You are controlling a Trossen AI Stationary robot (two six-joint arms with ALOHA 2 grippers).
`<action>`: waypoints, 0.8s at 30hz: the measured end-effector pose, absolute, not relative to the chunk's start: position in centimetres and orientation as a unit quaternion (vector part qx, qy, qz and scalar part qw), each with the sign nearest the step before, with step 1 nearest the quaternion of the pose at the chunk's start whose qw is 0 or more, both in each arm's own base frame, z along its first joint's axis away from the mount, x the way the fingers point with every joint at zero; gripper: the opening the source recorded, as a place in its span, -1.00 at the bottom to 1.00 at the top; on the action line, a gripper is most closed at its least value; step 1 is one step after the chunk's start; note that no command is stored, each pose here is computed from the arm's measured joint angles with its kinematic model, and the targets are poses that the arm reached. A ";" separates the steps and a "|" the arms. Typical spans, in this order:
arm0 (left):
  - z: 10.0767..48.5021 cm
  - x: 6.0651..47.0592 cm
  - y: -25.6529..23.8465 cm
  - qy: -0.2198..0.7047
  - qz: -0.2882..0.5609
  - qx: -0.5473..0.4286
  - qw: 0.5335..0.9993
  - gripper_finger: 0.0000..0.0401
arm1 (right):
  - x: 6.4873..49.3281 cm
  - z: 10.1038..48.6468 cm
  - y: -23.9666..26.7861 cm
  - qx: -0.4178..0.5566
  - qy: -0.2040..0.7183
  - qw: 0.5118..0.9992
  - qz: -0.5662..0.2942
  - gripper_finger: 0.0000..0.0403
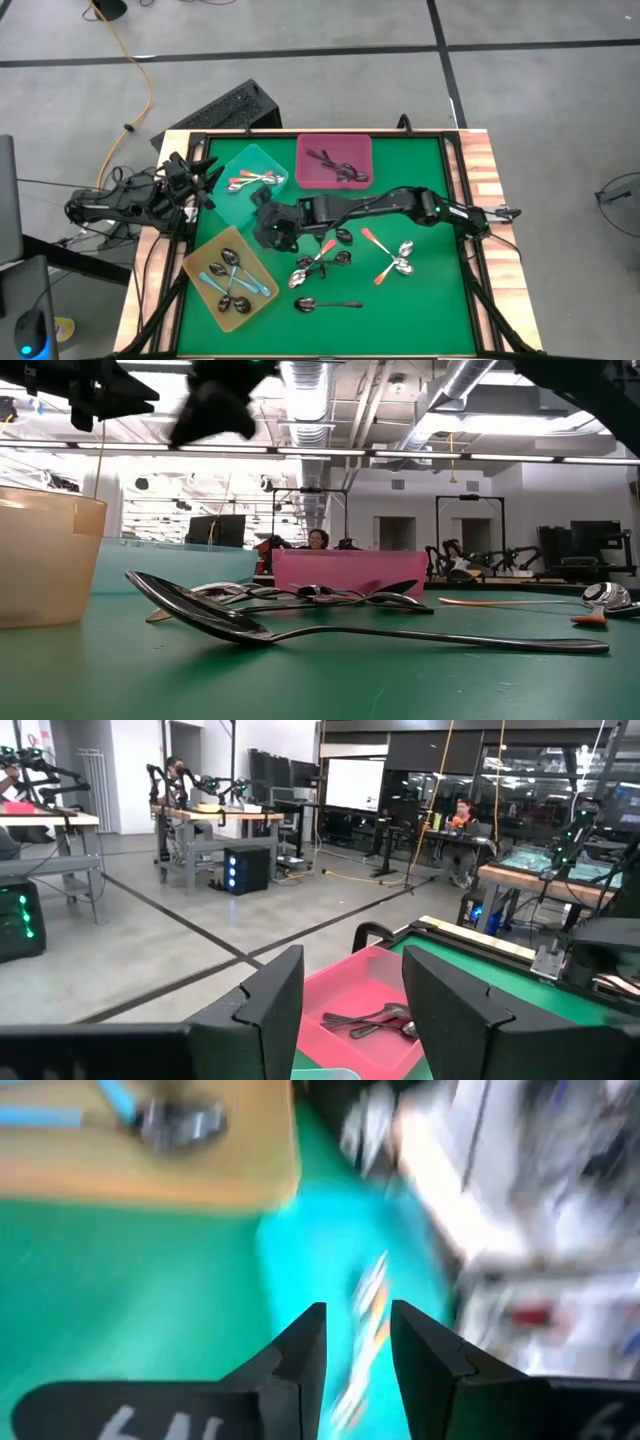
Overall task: Sort silverware by color (type)
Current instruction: Put the orange spoon into the blue bin
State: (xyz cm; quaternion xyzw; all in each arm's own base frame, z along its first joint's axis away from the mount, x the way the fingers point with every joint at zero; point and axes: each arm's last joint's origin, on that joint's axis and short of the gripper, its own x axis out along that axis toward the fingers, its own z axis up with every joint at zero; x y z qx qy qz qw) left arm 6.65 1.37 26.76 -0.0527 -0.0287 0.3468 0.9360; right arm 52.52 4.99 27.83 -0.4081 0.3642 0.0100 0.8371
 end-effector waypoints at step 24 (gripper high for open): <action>26.5 6.7 1.4 -0.015 0.348 -0.042 0.937 -0.21 | 41.3 20.9 5.7 -0.042 0.755 0.630 -0.176 -0.39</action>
